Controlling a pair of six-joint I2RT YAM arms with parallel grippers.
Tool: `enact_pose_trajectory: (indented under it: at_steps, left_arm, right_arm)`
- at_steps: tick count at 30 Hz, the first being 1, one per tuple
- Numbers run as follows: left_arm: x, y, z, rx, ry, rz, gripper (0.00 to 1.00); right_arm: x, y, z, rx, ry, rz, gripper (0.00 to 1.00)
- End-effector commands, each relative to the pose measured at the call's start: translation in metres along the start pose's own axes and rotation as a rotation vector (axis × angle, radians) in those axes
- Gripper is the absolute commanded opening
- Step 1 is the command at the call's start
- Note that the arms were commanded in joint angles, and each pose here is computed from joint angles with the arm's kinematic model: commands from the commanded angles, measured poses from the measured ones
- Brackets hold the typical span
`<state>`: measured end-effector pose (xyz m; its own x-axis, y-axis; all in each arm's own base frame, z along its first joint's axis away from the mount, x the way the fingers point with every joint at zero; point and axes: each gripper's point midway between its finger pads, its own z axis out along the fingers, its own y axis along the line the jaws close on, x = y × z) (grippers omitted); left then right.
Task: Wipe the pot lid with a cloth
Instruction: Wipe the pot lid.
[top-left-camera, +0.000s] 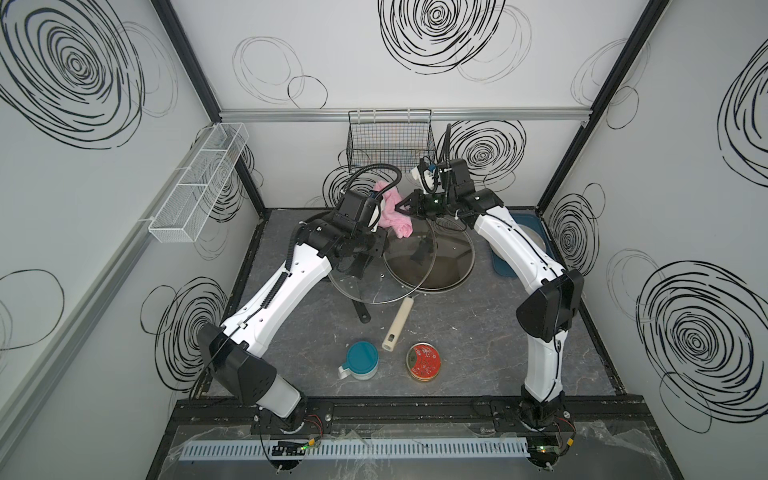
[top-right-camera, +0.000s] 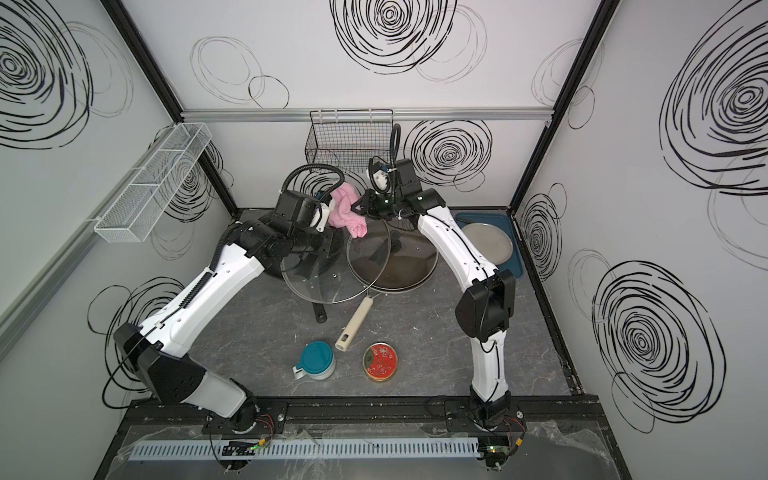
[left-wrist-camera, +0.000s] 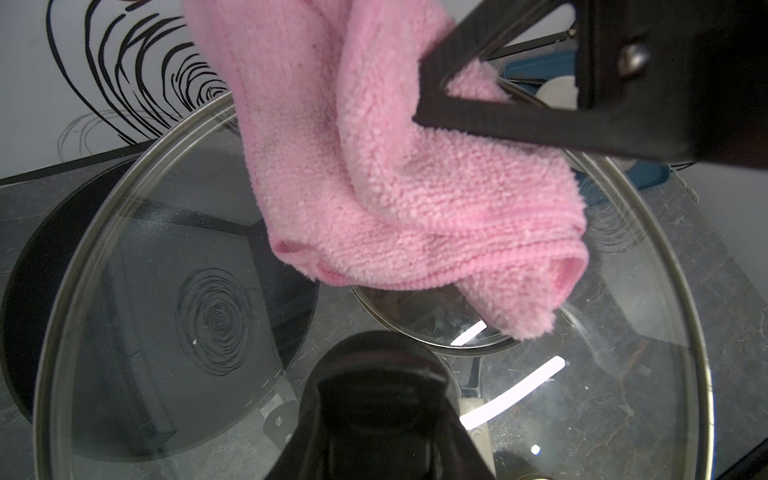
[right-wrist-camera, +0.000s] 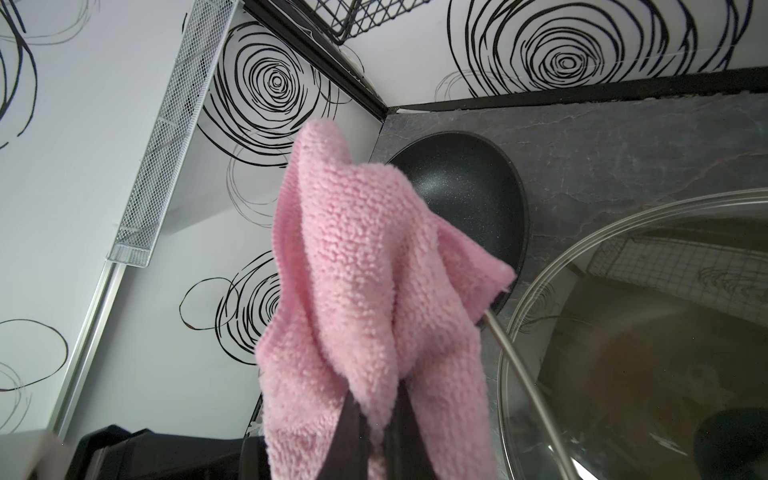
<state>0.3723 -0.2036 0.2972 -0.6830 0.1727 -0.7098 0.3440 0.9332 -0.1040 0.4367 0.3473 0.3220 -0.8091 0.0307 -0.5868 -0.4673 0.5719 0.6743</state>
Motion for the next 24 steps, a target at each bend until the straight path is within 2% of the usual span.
enact_pose_trajectory:
  at_steps: [1, 13, 24]
  left_arm:
    - [-0.072, 0.003, -0.043, 0.008, -0.275, -0.029, 0.00]
    - [-0.083, 0.022, -0.040, -0.055, -0.292, -0.057, 0.00]
    - [-0.098, 0.031, -0.038, -0.092, -0.315, -0.085, 0.00]
  right_arm:
    - [-0.003, 0.006, -0.024, 0.017, -0.036, -0.029, 0.00]
    - [0.026, 0.008, -0.052, 0.035, -0.045, 0.001, 0.00]
    - [0.078, 0.029, -0.070, 0.010, -0.037, 0.034, 0.00]
